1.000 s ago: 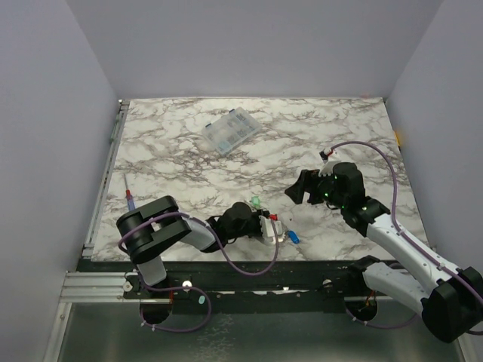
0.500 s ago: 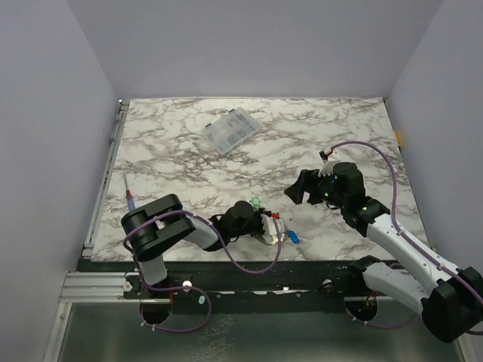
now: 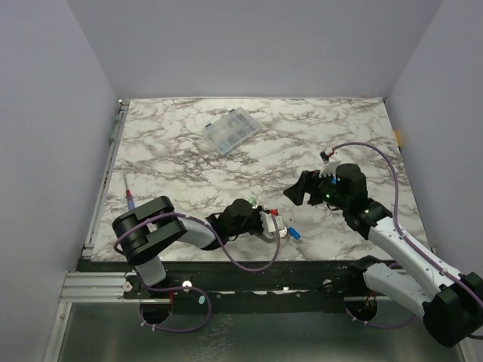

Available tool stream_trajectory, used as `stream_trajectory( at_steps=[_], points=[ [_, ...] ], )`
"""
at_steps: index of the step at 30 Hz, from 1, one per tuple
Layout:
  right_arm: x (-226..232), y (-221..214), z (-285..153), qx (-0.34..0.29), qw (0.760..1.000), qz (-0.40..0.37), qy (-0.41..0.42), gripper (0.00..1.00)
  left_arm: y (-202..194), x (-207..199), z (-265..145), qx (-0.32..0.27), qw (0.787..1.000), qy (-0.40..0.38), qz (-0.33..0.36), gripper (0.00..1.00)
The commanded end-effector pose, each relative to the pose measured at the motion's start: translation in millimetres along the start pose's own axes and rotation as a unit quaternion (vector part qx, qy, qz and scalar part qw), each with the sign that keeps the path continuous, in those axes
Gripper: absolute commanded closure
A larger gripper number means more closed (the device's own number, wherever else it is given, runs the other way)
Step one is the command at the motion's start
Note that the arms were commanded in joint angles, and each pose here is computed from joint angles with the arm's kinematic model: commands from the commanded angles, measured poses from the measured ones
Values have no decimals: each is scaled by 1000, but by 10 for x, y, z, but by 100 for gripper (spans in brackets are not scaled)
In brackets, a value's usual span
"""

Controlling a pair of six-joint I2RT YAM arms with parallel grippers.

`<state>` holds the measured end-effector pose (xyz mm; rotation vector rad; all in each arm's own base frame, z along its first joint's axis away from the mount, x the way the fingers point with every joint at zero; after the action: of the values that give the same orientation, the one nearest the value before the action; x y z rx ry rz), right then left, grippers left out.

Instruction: Put the keys on the keyring

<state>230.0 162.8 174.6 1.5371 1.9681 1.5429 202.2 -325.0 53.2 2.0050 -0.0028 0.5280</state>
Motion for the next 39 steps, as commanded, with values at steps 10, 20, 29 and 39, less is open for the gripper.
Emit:
stream_trajectory(
  at_steps=[10, 20, 29, 39],
  points=[
    [355, 409, -297, -118, 988, -30, 96, 16, 962, 198, -451, -87, 996, -8, 3, 100],
    [-106, 448, -164, -97, 991, 44, -85, 20, 1326, 189, -1003, -76, 994, -33, 77, 100],
    [-340, 478, -116, -97, 978, 67, -174, 22, 1023, 126, -1340, -46, 980, -35, 190, 100],
    [-936, 452, -29, -24, 923, 84, -375, 14, 853, 28, -1465, -58, 978, -30, 197, 100]
  ],
)
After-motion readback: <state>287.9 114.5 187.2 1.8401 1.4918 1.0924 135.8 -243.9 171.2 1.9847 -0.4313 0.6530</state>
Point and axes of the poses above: each gripper's point midway between its finger pads, its own z axis out along the fingers, its own x axis along the line the jaws close on, y = z × x, the point moved 4 cm from there along -z, back along the fingers, and after that the axes turned 3 degrees about -z, right-handed, at the moved point
